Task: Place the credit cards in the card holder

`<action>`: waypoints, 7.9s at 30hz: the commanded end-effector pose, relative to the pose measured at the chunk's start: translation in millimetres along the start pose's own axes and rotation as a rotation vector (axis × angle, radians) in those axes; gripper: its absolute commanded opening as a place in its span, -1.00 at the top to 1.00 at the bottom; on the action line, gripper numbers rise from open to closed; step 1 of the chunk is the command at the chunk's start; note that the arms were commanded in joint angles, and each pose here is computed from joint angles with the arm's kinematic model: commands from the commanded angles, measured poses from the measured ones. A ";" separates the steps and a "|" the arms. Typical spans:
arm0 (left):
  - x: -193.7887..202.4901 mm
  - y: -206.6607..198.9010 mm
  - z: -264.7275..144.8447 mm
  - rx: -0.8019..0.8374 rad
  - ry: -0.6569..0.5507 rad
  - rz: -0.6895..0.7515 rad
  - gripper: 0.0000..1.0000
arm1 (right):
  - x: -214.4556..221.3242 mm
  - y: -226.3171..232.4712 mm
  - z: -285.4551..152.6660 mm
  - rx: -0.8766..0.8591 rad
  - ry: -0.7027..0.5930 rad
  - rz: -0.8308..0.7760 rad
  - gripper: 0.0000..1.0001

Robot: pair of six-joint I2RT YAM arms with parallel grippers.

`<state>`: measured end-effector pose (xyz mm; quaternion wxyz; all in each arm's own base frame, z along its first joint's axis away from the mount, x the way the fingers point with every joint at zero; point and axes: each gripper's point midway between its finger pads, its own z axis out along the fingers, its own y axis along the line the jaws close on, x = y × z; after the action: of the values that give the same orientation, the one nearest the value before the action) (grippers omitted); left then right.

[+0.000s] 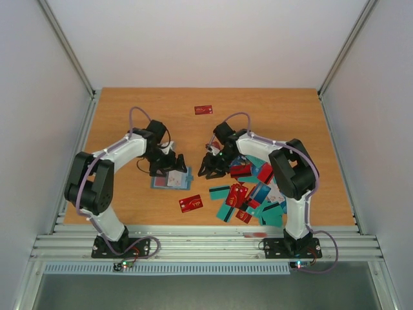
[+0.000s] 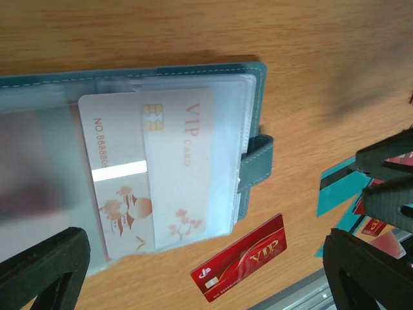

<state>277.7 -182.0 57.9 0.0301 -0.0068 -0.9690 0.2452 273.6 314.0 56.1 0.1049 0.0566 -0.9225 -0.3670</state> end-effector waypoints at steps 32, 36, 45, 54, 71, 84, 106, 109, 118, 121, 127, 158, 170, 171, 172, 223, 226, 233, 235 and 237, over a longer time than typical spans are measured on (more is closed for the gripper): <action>-11.4 37.5 20.6 -0.151 -0.045 0.024 0.17 | -8.1 22.8 43.6 0.002 0.095 -0.065 0.39; -11.5 36.7 23.8 -0.138 -0.041 0.027 0.17 | -10.6 21.7 47.7 -0.003 0.105 -0.061 0.41; -9.6 31.0 29.1 -0.089 -0.034 0.024 0.17 | -12.5 16.3 55.7 -0.006 0.121 -0.041 0.46; -11.0 24.5 29.1 -0.058 -0.038 0.029 0.17 | -12.6 13.1 59.7 -0.005 0.130 -0.029 0.47; -10.8 -0.8 27.0 0.053 -0.046 0.026 0.19 | -11.8 11.1 61.1 0.000 0.138 -0.021 0.48; -2.3 -27.0 26.6 0.193 -0.033 -0.023 0.17 | -7.4 1.5 25.0 0.063 0.072 -0.074 0.42; 19.2 -14.2 -23.8 0.019 -0.111 0.076 0.04 | 4.0 32.3 -3.3 -0.084 0.013 -0.054 0.30; 22.5 -10.6 -27.2 -0.001 -0.123 0.090 0.09 | -0.2 34.6 3.0 -0.119 0.019 -0.038 0.30; 33.2 35.6 -35.2 -0.191 -0.148 0.071 0.06 | -2.5 27.0 12.9 -0.125 0.035 -0.004 0.29; 31.2 42.3 -40.3 -0.170 -0.174 0.031 -0.05 | -2.5 18.3 11.7 -0.062 0.027 -0.022 0.29; 27.6 36.4 -41.0 -0.106 -0.181 0.019 -0.07 | 5.4 -5.0 0.3 0.116 0.024 -0.077 0.28; -19.4 -34.3 46.1 0.244 0.006 0.004 0.53 | -25.3 7.3 35.4 -0.016 0.088 -0.090 0.28; -10.3 -21.8 59.6 0.218 0.037 -0.005 0.58 | -24.2 3.9 37.5 -0.004 0.118 -0.149 0.27; -9.6 -21.2 60.3 0.217 0.039 -0.005 0.57 | -26.6 2.0 37.4 0.013 0.111 -0.148 0.27; -8.9 -20.2 61.5 0.216 0.042 -0.005 0.57 | -28.0 1.4 37.9 0.019 0.112 -0.143 0.27; -28.1 -41.3 17.4 0.195 -0.023 0.044 0.36 | 48.2 -29.2 42.2 0.096 0.276 -0.118 0.33; -30.2 -34.7 0.1 0.161 -0.048 0.061 0.10 | 49.0 -35.0 44.1 0.099 0.274 -0.097 0.34; -32.6 14.3 -27.4 0.048 -0.121 0.040 -0.42 | 43.9 -38.4 47.4 0.045 0.265 -0.030 0.36; -34.4 28.0 -27.6 0.028 -0.126 0.021 -0.44 | 43.6 -38.0 49.7 0.022 0.268 -0.014 0.37; -36.2 39.1 -23.7 0.022 -0.126 0.005 -0.44 | 44.1 -38.2 51.6 0.003 0.272 0.004 0.37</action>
<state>322.9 -158.5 76.3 -0.0434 0.0073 -0.9569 0.2872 216.1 317.3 22.9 0.2321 0.1242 -0.8916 -0.3685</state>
